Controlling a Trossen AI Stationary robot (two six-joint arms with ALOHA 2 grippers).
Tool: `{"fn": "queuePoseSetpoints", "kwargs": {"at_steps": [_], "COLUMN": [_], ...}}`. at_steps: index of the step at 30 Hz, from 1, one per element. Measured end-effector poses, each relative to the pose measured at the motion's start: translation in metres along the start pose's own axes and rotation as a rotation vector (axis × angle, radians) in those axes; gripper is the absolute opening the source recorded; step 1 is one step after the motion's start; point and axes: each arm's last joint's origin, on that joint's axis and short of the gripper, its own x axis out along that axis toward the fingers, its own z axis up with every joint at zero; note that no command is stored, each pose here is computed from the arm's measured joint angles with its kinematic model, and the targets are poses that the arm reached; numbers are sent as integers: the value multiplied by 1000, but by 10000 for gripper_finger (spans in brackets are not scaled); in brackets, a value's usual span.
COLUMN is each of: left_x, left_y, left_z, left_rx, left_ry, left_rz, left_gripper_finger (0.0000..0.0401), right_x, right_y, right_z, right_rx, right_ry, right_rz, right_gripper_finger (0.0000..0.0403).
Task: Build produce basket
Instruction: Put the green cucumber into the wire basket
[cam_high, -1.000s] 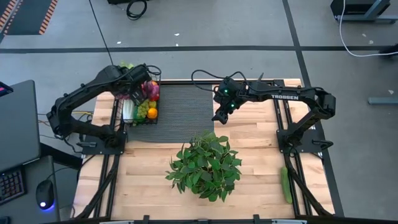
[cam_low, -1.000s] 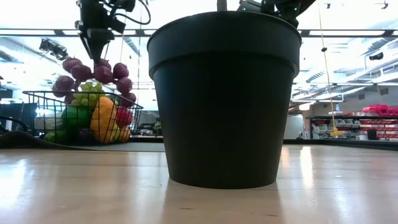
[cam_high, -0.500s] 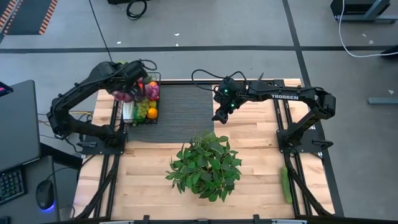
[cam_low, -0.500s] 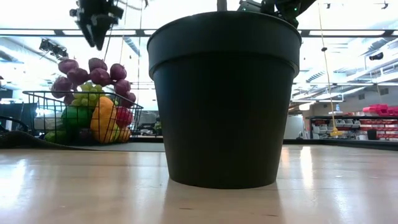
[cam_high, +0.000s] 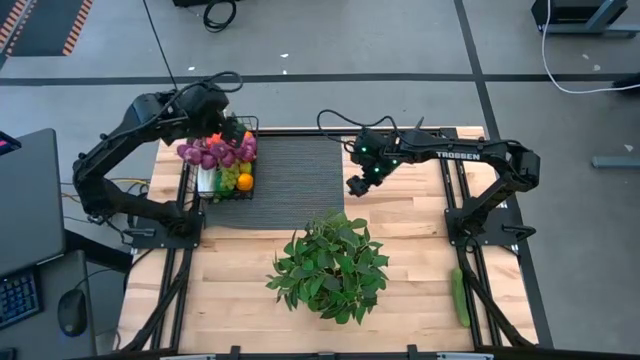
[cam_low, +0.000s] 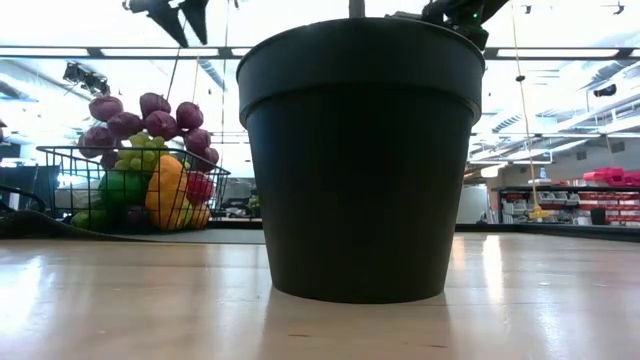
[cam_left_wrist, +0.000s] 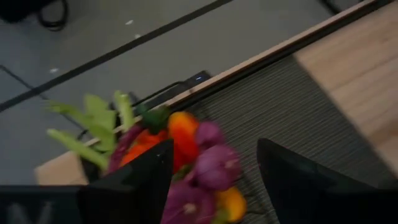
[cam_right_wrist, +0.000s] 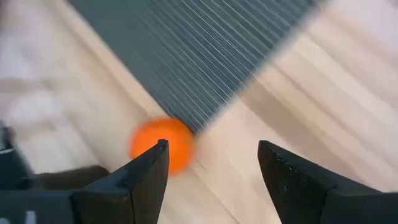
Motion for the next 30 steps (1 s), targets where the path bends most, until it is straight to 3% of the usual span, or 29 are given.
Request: {"fn": "queuePoseSetpoints", "kwargs": {"at_steps": [7,10,16,24,30], "left_x": [-5,-8,-8,-4,-5], "left_y": [-17,-27,-43,-55,-59], "left_z": [9,16,25,19,3], "left_rx": [-65,-86,-54,89,65], "left_ry": [-105,-184,-265,-198,-61], "left_rz": [-145,-207,-297,-371,-364], "left_gripper_finger": [234,236,230,227,227], "right_x": [-2,-3,3,12,11], "right_y": [-10,-6,16,48,64], "right_z": [-35,-48,-72,-107,-142], "right_rx": [209,227,205,240,182], "right_ry": [216,266,307,228,282], "right_rz": [-311,-398,-435,-473,-528], "right_gripper_finger": [270,279,297,307,333]}}
